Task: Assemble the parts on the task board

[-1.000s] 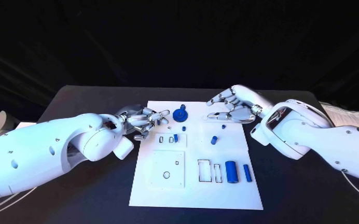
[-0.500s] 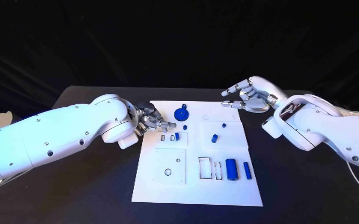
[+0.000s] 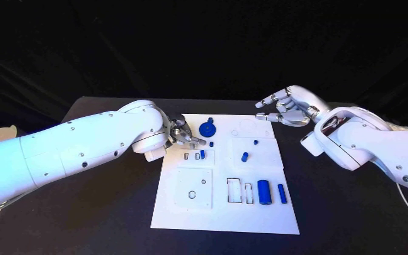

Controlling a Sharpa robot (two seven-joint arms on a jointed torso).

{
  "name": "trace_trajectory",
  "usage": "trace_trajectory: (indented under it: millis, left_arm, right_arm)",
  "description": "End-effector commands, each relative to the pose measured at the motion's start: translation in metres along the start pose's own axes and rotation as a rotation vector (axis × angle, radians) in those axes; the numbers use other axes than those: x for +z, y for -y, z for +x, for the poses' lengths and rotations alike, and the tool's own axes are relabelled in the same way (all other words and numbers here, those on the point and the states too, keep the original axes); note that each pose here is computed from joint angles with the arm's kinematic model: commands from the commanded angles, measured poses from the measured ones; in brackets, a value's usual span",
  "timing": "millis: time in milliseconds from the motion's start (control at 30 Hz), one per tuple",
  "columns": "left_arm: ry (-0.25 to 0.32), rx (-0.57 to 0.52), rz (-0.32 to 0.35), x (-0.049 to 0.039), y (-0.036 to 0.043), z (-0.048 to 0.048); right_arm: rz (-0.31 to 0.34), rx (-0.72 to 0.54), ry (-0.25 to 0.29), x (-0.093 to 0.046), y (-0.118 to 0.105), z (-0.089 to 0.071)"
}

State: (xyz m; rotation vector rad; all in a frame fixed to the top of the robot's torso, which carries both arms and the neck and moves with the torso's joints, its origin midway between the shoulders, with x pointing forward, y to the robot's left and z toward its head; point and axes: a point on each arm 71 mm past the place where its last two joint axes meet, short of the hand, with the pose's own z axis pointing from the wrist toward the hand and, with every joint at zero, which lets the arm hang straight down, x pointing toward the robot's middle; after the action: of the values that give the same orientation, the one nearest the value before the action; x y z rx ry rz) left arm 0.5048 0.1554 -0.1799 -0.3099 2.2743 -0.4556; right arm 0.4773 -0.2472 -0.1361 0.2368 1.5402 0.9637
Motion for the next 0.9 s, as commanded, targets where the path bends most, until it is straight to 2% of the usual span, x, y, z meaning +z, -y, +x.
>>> trace_trajectory:
  millis: [33,433,900]
  left_arm:
    - [-0.036,0.084,-0.029,0.003,0.0023,0.0021]
    - [-0.07,0.122,-0.032,0.013,0.0146,0.0086]
    - [-0.089,0.138,-0.033,0.0173,0.0195,0.0113]
  right_arm:
    - [0.007,0.001,-0.014,0.001,0.001,0.001]
    - [0.015,-0.001,-0.019,0.002,0.003,0.001]
    - [0.016,0.0,-0.027,0.004,0.003,0.003]
